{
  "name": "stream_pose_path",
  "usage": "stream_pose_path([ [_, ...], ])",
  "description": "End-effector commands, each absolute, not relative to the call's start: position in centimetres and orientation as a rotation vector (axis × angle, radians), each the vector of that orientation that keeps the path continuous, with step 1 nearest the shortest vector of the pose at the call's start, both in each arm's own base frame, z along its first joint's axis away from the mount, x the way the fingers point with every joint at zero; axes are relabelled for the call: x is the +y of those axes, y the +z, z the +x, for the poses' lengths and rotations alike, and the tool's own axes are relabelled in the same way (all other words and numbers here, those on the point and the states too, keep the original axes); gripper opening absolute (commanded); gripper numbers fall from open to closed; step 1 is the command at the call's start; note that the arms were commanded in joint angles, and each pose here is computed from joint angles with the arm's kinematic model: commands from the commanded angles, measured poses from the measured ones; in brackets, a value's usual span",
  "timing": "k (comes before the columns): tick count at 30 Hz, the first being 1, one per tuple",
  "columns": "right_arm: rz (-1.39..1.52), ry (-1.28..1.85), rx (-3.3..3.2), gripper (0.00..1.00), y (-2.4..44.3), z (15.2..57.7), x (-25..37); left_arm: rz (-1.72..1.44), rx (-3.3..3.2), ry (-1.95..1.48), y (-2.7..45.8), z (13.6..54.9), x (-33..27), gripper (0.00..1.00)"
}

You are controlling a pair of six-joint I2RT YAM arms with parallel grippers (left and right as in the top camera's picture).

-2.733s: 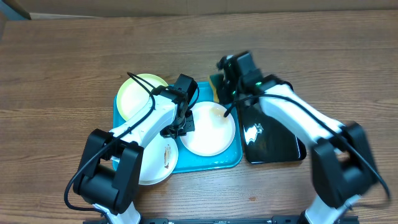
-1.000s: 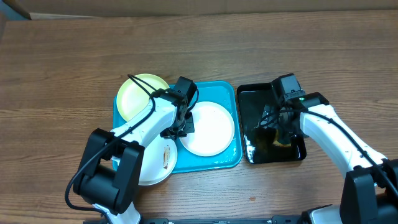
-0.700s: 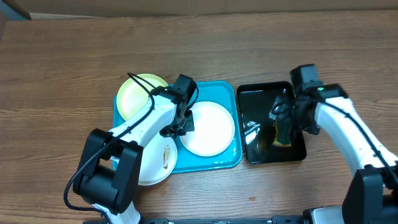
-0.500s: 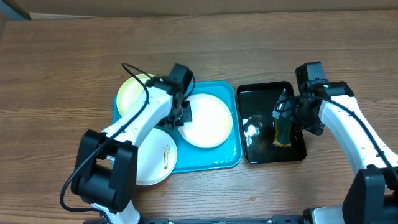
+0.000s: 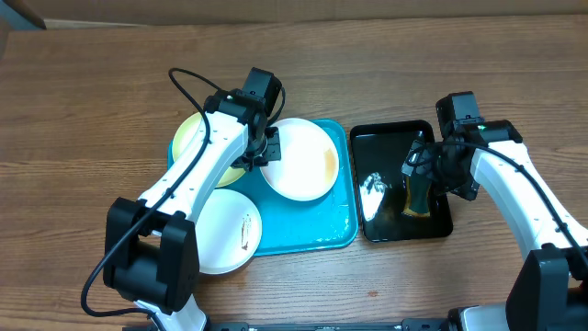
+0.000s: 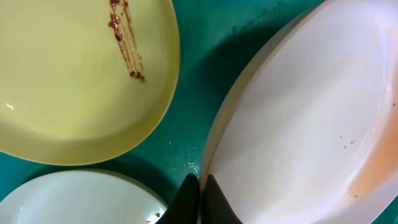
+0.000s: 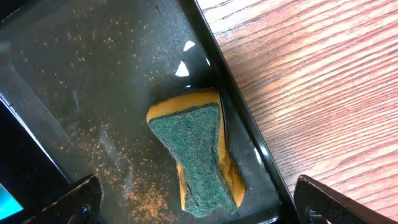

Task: Clean dirty plates on tray and stack at the side
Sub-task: 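Lift the white plate with the left gripper up off the teal tray, then swing the held white plate with the left gripper to the table's left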

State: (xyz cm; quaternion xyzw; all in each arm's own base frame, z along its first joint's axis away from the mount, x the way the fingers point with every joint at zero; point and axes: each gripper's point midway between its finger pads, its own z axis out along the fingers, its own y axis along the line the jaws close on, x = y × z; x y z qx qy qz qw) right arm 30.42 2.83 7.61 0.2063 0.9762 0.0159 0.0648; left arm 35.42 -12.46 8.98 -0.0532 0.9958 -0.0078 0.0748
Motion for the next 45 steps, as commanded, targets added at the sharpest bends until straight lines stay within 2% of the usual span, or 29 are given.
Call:
stream_pose_path([
  [1,0.621,0.063,2.926,1.00,8.1,31.1,2.8,-0.108,2.975,-0.085,9.8,36.4,-13.2,0.04],
  [11,0.671,0.066,2.871,1.00,8.3,32.2,1.6,-0.086,2.897,-0.218,12.9,38.4,-15.2,0.04],
  [23,0.943,0.170,2.748,1.00,8.6,33.2,-4.0,0.106,2.658,-0.297,16.7,41.5,-21.4,0.04],
  [29,1.018,0.160,2.715,1.00,8.6,33.0,-5.9,0.192,2.501,-0.202,18.4,42.4,-24.6,0.04],
  [36,1.025,0.160,2.712,1.00,8.6,33.0,-6.1,0.223,2.279,0.106,21.2,42.7,-25.9,0.04],
  [45,1.025,0.160,2.712,1.00,8.6,33.0,-6.1,0.261,2.030,0.368,25.4,40.9,-28.0,0.04],
])
